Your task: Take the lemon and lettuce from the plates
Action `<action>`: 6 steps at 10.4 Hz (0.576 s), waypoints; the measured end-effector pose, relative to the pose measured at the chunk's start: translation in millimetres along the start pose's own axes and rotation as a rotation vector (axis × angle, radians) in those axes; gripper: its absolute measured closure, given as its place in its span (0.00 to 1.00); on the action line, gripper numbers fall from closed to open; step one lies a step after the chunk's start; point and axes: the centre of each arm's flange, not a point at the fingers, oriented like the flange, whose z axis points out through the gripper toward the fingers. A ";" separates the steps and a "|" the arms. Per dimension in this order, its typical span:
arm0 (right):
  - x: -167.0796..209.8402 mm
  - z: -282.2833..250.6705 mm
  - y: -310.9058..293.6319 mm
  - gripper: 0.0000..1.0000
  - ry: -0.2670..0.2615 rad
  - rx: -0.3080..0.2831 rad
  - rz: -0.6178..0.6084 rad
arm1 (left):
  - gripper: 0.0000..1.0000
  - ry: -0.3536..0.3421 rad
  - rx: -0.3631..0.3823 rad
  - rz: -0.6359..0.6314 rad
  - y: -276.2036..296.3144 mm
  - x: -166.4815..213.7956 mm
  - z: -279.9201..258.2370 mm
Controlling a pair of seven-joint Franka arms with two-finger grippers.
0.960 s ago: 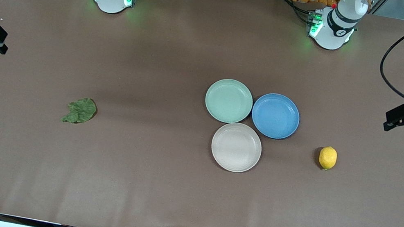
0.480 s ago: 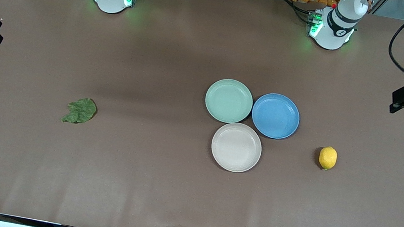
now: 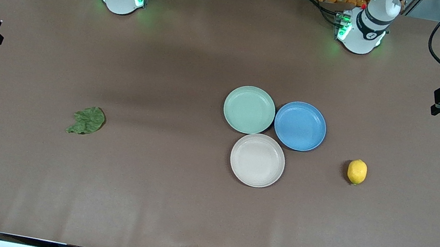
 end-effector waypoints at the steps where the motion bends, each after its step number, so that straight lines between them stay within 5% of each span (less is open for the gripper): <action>1: 0.1 0.0 -1.5 0.00 0.000 0.004 -0.004 | 0.00 -0.002 0.000 0.028 -0.2 -0.3 0.1; 6: 0.6 -3.6 -7.4 0.00 0.008 0.009 -0.013 | 0.00 -0.037 -0.049 0.052 4.1 -4.3 3.0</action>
